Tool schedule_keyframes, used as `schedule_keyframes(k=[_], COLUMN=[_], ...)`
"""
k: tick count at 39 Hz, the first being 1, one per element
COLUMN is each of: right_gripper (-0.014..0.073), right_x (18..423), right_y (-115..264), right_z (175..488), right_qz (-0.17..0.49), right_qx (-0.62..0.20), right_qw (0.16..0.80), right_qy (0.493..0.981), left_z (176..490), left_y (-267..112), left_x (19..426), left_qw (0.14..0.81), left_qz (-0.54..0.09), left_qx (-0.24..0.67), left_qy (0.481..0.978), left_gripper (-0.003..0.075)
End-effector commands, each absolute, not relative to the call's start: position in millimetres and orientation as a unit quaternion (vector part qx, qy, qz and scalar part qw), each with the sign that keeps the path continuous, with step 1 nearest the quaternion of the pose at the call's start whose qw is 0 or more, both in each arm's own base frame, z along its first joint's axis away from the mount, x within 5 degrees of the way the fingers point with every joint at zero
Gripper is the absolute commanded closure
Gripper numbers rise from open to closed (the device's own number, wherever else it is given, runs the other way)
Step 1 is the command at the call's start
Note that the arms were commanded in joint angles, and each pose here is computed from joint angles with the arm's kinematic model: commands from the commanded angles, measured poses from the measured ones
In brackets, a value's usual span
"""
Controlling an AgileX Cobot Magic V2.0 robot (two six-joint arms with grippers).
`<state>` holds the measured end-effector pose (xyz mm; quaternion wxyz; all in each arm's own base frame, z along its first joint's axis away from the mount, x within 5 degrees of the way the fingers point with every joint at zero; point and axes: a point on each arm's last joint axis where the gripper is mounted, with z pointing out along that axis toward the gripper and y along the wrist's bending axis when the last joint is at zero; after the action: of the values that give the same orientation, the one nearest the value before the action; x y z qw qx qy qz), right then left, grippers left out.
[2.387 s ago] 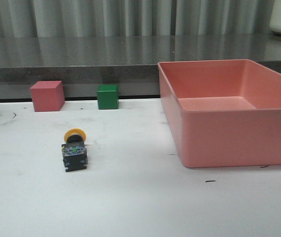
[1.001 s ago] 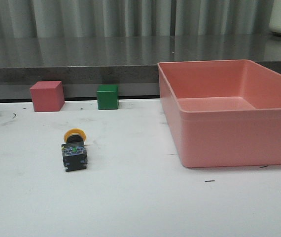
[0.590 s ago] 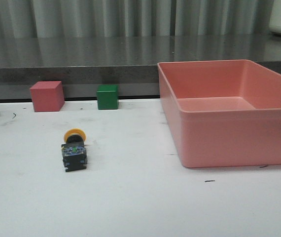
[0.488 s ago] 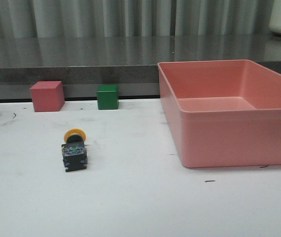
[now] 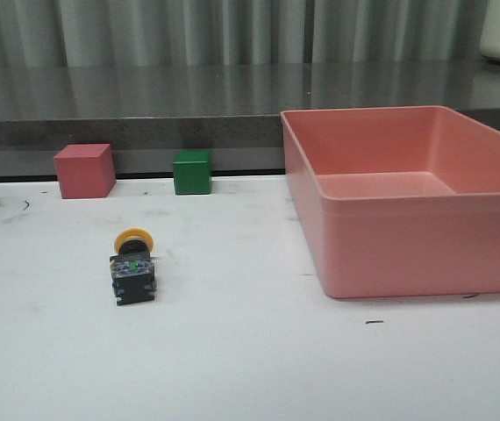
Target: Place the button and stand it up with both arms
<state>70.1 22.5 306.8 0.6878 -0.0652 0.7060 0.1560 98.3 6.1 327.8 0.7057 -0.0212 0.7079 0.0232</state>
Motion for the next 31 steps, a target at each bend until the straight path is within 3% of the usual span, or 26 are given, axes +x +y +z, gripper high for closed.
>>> schedule_keyframes(k=[1,13,26,31], right_gripper=[0.0664,0.0664,0.0664,0.0664], right_x=[68.9,68.9,68.9,68.9], right_y=[22.3,22.3,22.3,22.3], right_z=[323.3,323.3,323.2,323.2], right_qz=[0.154,0.154,0.154,0.154], right_qx=[-0.071,-0.071,-0.071,-0.071], right_qw=[0.727,0.727,0.727,0.727], right_qy=[0.665,0.665,0.665,0.665], left_z=[346.7,350.4,336.1,325.8], left_y=[1.7,-36.1,-93.3,-111.1], left_x=[111.6,154.4,201.5,227.7], left_qw=[0.728,0.658,0.485,0.400], left_qz=[0.006,-0.071,-0.156,-0.160], left_qx=[-0.005,0.086,0.116,0.111], left_qy=[0.686,0.744,0.853,0.895], left_gripper=[0.0048,0.0048,0.0048,0.0048])
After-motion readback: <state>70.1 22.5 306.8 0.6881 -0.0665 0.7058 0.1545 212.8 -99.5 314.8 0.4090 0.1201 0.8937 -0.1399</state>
